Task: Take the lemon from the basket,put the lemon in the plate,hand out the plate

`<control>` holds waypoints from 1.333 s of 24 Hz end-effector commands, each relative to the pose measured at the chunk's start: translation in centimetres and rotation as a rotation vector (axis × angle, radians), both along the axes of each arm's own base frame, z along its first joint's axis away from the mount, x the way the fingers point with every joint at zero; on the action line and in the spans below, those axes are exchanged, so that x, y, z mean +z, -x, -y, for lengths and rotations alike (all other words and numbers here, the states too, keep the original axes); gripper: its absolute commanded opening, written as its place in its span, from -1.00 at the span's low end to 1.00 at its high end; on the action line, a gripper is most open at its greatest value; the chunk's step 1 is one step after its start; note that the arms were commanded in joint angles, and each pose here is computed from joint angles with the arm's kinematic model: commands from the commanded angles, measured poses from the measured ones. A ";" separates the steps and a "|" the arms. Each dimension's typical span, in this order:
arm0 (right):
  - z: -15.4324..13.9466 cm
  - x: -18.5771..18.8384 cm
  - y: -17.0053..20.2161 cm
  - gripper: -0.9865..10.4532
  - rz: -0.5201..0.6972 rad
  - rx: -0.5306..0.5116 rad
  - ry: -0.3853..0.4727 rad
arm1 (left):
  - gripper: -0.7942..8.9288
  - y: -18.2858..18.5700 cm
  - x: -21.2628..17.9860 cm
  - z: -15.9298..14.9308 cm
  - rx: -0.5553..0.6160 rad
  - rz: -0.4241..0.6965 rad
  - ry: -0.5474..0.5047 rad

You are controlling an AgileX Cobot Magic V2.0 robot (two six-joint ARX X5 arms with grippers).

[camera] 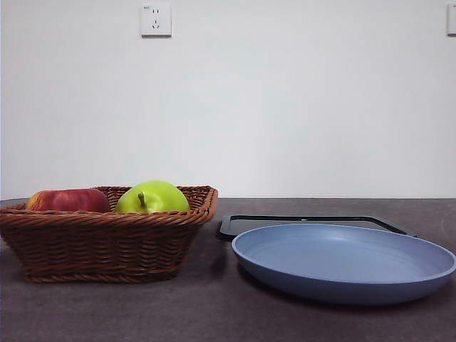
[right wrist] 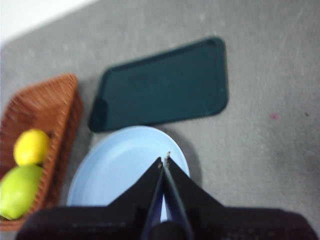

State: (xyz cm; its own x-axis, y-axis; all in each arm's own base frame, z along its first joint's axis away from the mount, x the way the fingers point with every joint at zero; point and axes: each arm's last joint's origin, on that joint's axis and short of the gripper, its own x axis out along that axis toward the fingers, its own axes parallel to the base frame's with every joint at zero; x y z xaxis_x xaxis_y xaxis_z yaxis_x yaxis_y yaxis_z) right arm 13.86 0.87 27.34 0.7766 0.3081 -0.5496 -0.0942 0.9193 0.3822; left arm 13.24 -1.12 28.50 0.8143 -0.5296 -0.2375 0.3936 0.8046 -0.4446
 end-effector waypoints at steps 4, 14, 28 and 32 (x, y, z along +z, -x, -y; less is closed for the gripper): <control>-0.2 -1.2 -2.4 -0.82 -0.121 0.082 0.047 | -0.82 -1.9 1.3 0.5 -0.100 -0.090 -0.133; -1.6 -6.6 -6.6 -0.55 -0.436 0.205 0.031 | -0.77 -3.0 1.1 1.4 -0.110 -0.179 -0.219; -3.2 -12.0 -10.1 -0.58 -0.589 0.219 0.008 | -0.12 -2.9 1.0 1.4 -0.095 -0.221 -0.195; -3.2 -12.1 -10.2 -0.78 -0.585 0.219 0.009 | -0.12 -2.9 1.0 1.4 -0.096 -0.221 -0.195</control>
